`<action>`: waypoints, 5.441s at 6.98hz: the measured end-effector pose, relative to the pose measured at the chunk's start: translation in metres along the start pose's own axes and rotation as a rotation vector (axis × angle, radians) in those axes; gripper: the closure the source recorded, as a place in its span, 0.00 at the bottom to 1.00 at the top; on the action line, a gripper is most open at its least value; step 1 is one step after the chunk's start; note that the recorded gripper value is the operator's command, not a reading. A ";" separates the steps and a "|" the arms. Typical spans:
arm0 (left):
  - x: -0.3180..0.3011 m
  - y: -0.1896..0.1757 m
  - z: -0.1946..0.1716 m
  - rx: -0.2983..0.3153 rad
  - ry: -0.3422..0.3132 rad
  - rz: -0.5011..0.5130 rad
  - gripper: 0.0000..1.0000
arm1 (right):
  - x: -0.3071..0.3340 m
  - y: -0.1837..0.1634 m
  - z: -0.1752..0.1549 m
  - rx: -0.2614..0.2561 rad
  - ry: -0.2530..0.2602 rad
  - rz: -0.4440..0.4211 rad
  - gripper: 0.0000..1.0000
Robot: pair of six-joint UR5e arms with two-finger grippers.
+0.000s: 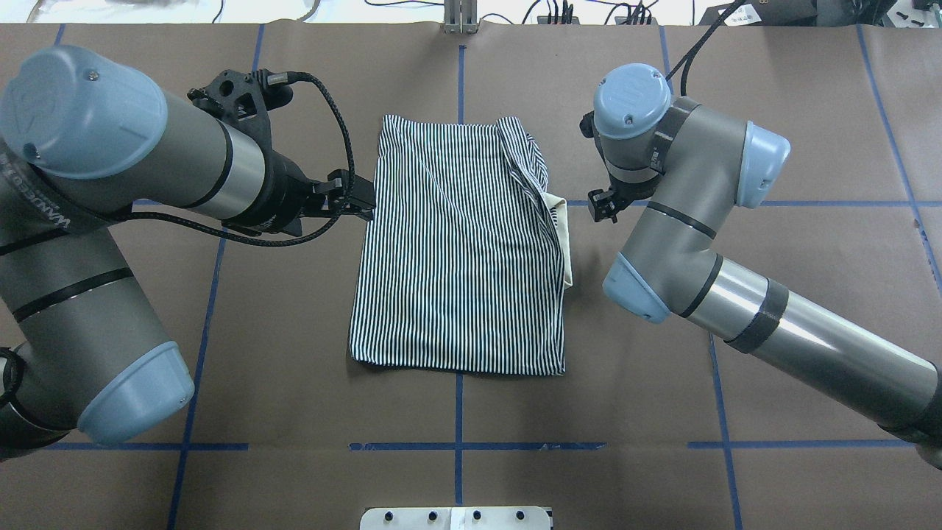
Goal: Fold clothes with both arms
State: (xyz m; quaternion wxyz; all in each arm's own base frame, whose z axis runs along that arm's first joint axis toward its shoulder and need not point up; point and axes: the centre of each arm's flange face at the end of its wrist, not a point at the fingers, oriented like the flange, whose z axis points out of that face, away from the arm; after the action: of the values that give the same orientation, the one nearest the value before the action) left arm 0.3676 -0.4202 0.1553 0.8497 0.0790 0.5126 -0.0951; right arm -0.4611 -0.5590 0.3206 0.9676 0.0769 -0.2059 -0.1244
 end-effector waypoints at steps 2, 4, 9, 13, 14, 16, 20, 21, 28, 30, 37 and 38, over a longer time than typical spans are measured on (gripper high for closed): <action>-0.001 -0.001 0.000 0.003 -0.003 0.000 0.00 | -0.047 -0.062 -0.008 0.049 -0.039 0.060 0.00; -0.003 -0.002 0.001 0.003 -0.007 -0.002 0.00 | -0.075 -0.095 -0.024 0.092 -0.075 0.077 0.00; -0.009 -0.010 -0.003 0.005 -0.008 0.013 0.00 | -0.118 -0.124 -0.014 0.098 -0.062 0.053 0.00; -0.011 -0.015 -0.006 -0.001 -0.003 0.009 0.00 | -0.115 -0.119 0.006 0.085 -0.029 0.048 0.00; -0.011 -0.014 -0.006 -0.004 -0.002 0.009 0.00 | -0.112 -0.118 0.011 0.086 -0.017 0.044 0.00; -0.010 -0.014 -0.007 -0.006 0.001 0.009 0.00 | -0.084 -0.126 0.016 0.093 0.011 0.018 0.00; -0.010 -0.018 -0.010 0.001 0.001 0.004 0.00 | 0.036 -0.159 0.011 0.157 -0.030 0.006 0.00; -0.012 -0.017 -0.003 -0.006 -0.010 -0.004 0.00 | 0.029 -0.156 -0.011 0.147 -0.119 0.031 0.00; -0.015 0.101 0.173 -0.024 -0.281 -0.350 0.06 | -0.028 0.012 -0.103 0.023 -0.424 0.360 0.00; -0.021 0.113 0.192 -0.012 -0.319 -0.384 0.10 | -0.034 0.016 -0.103 0.018 -0.430 0.370 0.00; -0.025 0.124 0.212 -0.005 -0.353 -0.400 1.00 | -0.033 0.018 -0.101 0.014 -0.429 0.371 0.00; -0.025 0.127 0.212 -0.006 -0.353 -0.407 1.00 | -0.032 0.018 -0.100 0.014 -0.428 0.372 0.00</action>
State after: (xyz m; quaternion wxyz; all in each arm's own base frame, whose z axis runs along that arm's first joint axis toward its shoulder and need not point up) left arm 0.5688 -0.3442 0.2798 0.8896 -0.0458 0.3622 -0.2746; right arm -0.4440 -0.5232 0.2214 0.9078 0.0164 -0.4168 0.0432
